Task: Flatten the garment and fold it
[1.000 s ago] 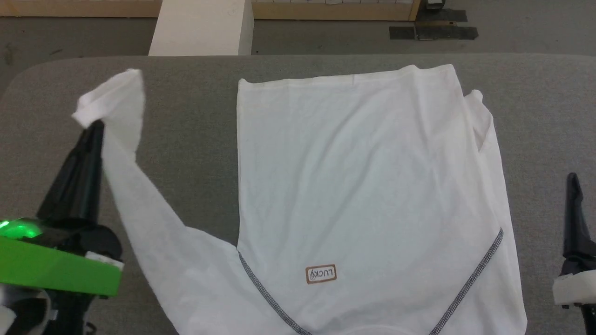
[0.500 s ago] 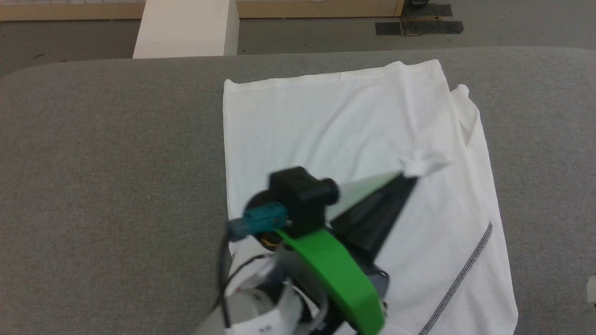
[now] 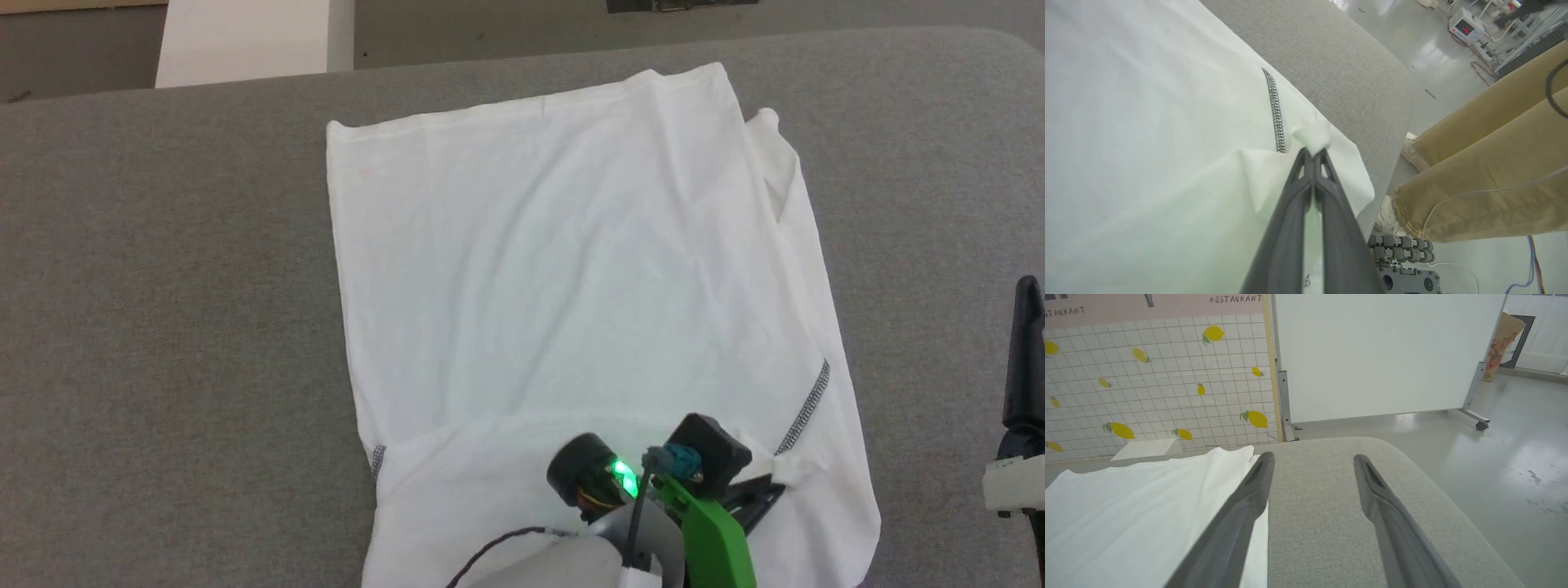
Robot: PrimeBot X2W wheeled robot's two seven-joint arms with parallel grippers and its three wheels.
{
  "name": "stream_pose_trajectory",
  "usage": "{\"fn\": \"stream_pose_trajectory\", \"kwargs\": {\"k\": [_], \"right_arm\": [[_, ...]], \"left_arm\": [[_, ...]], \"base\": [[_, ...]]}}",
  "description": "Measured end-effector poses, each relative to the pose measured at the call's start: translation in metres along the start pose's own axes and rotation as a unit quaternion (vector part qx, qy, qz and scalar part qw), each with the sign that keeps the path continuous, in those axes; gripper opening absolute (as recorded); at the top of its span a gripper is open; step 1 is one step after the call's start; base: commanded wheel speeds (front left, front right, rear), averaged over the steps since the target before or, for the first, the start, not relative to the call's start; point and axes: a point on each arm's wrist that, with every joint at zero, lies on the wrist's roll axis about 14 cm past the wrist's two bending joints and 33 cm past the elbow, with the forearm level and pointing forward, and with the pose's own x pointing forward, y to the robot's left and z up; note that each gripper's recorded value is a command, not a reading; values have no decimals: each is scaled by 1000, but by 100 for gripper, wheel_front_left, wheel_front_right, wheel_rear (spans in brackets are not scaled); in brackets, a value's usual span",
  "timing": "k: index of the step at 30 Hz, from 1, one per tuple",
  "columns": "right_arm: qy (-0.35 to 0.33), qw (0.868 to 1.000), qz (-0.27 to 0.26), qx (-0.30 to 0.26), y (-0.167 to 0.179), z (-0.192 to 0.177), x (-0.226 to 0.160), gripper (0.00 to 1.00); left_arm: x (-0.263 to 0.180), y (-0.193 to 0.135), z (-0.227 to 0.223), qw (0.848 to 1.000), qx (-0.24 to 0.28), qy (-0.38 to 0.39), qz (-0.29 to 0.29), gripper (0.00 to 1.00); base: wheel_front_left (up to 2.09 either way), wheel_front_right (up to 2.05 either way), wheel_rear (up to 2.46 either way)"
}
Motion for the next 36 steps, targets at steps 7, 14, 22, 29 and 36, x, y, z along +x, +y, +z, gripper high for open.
{"fn": "stream_pose_trajectory", "kwargs": {"k": [7,14,22,29,36], "right_arm": [[21,1000,-8,-1,-4,-14,-2,100],[16,1000,15,3,11,-10,3,100],[16,999,50,11,34,-6,0,100],[19,996,82,18,55,-6,-1,100],[28,994,104,27,71,-13,3,100]], "left_arm": [[13,8,-48,997,-9,78,0,100],[12,13,32,998,-41,-56,6,100],[-51,90,139,952,29,-260,160,100],[-154,140,151,891,74,-331,303,100],[-247,155,145,809,106,-381,434,100]], "base": [[0,0,0],[0,0,0],[0,0,0],[0,0,0],[0,0,0]]}}
